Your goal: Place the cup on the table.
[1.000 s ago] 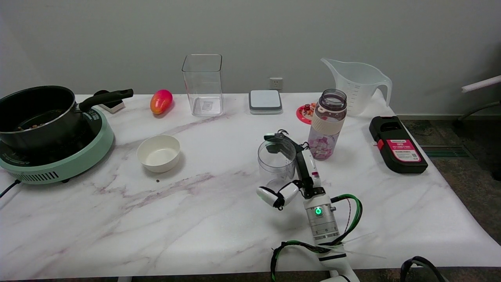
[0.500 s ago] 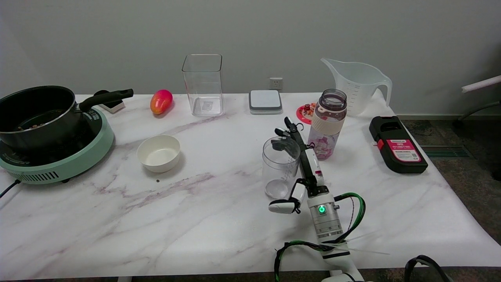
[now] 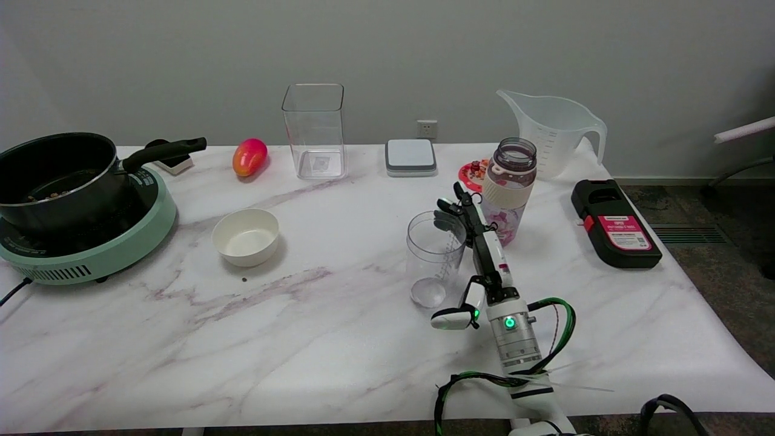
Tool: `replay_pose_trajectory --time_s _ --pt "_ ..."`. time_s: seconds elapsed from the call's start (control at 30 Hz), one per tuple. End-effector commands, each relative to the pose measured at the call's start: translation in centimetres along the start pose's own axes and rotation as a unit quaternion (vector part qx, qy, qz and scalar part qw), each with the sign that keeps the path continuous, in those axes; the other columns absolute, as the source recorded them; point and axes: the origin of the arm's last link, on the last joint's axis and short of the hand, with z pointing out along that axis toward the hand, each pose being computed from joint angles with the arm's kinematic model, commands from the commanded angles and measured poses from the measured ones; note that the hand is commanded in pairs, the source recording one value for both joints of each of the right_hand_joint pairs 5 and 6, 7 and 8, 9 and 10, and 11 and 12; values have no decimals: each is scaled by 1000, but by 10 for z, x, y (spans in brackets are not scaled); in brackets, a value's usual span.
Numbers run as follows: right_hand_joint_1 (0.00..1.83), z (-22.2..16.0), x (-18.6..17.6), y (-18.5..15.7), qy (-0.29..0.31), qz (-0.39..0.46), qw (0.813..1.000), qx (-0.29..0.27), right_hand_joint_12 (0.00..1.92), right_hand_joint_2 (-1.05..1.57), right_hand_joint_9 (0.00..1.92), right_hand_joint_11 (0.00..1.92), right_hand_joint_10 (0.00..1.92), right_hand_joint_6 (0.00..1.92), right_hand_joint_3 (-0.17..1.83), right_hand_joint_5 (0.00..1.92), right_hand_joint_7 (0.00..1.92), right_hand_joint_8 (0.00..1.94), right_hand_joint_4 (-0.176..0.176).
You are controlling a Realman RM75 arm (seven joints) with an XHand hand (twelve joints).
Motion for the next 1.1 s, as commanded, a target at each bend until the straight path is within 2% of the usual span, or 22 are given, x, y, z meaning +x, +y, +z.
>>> replay_pose_trajectory --time_s 0.03,0.17,0.37,0.57,0.77,0.93,1.1 --pt "1124 -11 32 15 -3 6 1000 -30 536 -836 483 536 483 321 1022 321 430 430 0" --pt "1128 -23 56 18 25 2 999 -41 573 -745 576 573 576 477 1009 477 513 513 0" --pt "1138 -38 94 13 83 -1 996 -40 572 -681 612 572 612 556 1012 556 595 595 0" --pt "1152 -46 109 4 110 11 993 -31 624 -580 698 624 698 620 955 620 737 737 0" --pt "1155 -58 118 1 156 17 987 -38 637 -559 746 637 746 648 1001 648 824 824 0" --pt "1166 -91 155 -5 277 -9 960 -50 655 -506 866 655 866 665 996 665 940 940 0" --pt "1189 -93 196 -25 340 -68 938 -32 728 -415 1047 728 1047 726 994 726 1094 1094 0"
